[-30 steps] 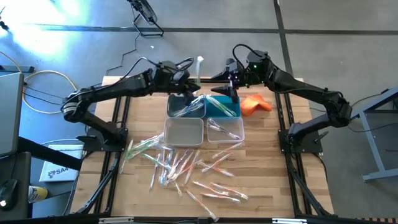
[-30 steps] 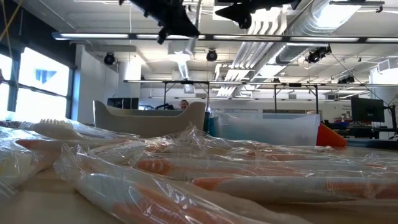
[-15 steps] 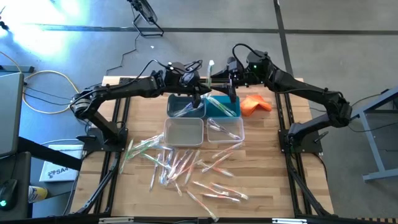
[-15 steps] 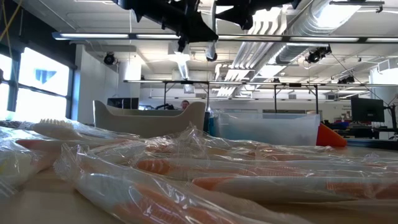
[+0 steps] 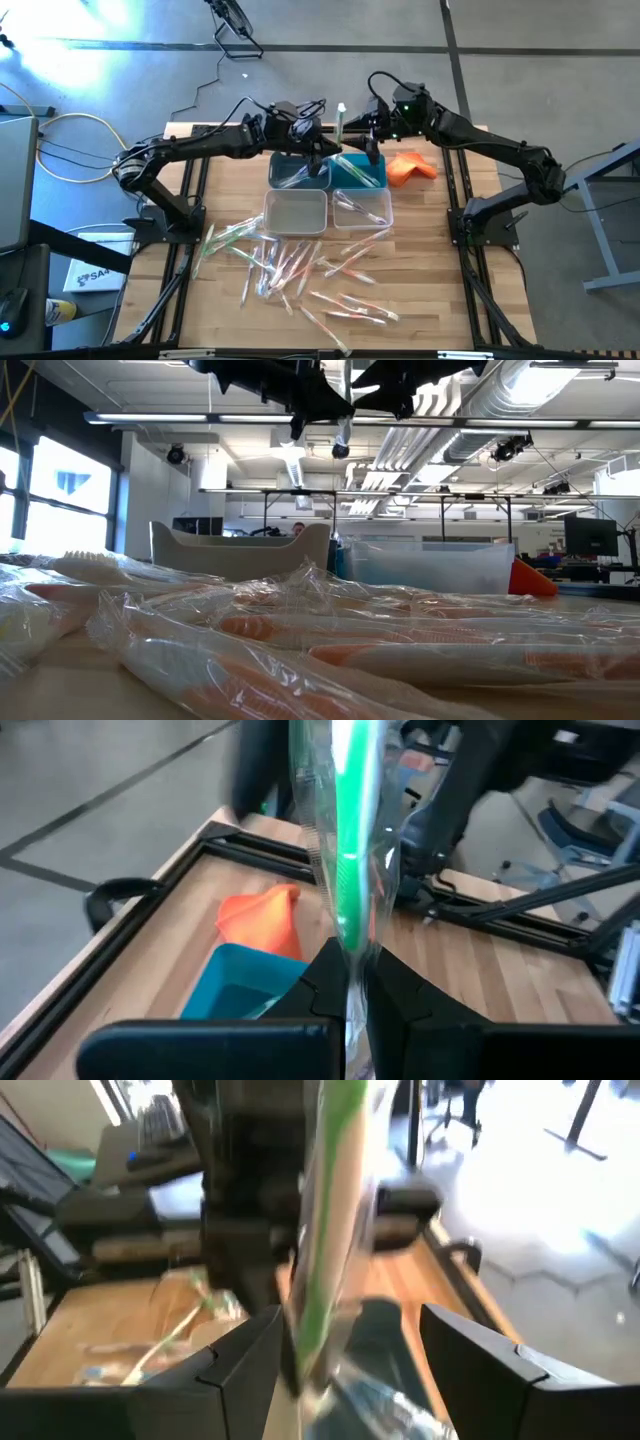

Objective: Pick & Place Toothbrushes
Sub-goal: Put the green toothbrush into the blue bin

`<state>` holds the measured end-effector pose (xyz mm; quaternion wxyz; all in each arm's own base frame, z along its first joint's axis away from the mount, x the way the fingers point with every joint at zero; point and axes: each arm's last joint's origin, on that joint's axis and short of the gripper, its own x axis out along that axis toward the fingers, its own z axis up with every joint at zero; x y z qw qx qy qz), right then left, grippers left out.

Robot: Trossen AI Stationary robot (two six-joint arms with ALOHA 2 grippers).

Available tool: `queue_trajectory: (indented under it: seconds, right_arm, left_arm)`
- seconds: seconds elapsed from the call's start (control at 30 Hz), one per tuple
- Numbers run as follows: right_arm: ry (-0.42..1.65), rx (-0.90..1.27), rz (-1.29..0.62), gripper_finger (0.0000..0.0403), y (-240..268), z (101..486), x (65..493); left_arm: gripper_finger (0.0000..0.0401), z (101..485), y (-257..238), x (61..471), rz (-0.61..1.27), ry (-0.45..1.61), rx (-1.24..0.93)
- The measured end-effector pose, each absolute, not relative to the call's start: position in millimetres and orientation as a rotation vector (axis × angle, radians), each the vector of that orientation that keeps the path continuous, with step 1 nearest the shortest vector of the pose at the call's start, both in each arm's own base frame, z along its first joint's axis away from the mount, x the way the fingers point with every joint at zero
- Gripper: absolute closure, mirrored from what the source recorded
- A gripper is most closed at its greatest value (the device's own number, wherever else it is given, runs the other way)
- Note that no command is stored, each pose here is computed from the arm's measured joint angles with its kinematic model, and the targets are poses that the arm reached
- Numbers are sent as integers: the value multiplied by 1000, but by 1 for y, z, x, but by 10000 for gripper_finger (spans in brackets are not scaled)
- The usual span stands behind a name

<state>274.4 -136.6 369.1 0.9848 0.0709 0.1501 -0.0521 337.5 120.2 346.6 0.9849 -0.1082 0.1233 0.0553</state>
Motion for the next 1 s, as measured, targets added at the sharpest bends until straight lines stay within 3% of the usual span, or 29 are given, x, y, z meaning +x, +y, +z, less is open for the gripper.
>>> queue_trajectory:
  seconds: [0.33, 1.0]
  right_arm:
    - [180, 146, -31, 186, -136, 381, 277]
    - [160, 124, -36, 365, -126, 381, 287]
  left_arm:
    - [393, 353, 120, 342, 111, 165, -193]
    - [393, 353, 119, 342, 91, 166, -190]
